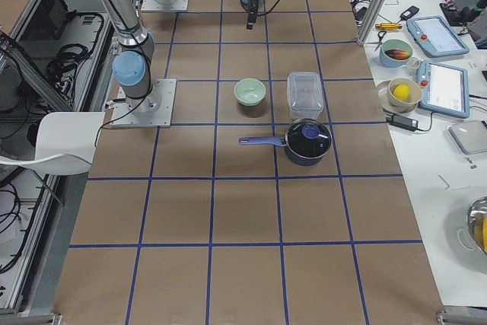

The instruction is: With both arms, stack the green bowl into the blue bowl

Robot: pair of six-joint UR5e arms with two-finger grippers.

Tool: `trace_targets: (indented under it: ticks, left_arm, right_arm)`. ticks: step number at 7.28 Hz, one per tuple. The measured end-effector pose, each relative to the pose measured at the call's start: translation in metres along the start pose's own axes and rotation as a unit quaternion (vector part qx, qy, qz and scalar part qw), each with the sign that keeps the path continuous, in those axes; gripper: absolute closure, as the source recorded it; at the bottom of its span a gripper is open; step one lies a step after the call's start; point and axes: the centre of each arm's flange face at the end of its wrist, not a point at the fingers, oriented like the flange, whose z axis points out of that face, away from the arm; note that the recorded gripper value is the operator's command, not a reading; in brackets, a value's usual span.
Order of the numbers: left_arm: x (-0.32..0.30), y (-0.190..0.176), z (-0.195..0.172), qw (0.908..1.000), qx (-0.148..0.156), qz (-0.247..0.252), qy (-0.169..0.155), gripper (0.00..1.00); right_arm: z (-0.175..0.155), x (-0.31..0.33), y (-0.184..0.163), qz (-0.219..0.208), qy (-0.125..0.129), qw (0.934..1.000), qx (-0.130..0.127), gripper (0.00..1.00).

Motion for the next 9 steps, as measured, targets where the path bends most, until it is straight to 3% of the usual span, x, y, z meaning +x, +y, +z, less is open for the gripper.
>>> trace_targets:
  ticks: [5,9]
  left_arm:
    - [-0.030,-0.013,0.018,0.9995,-0.014,-0.027,0.003,0.00]
    - [-0.082,-0.024,0.086,0.9966,-0.022,-0.078,0.008,0.00]
  right_arm:
    - [0.002,-0.001,-0.002,0.000,0.001,1.0000,0.000,0.00]
    - [0.008,-0.001,-0.005,0.001,0.002,1.0000,-0.008,0.00]
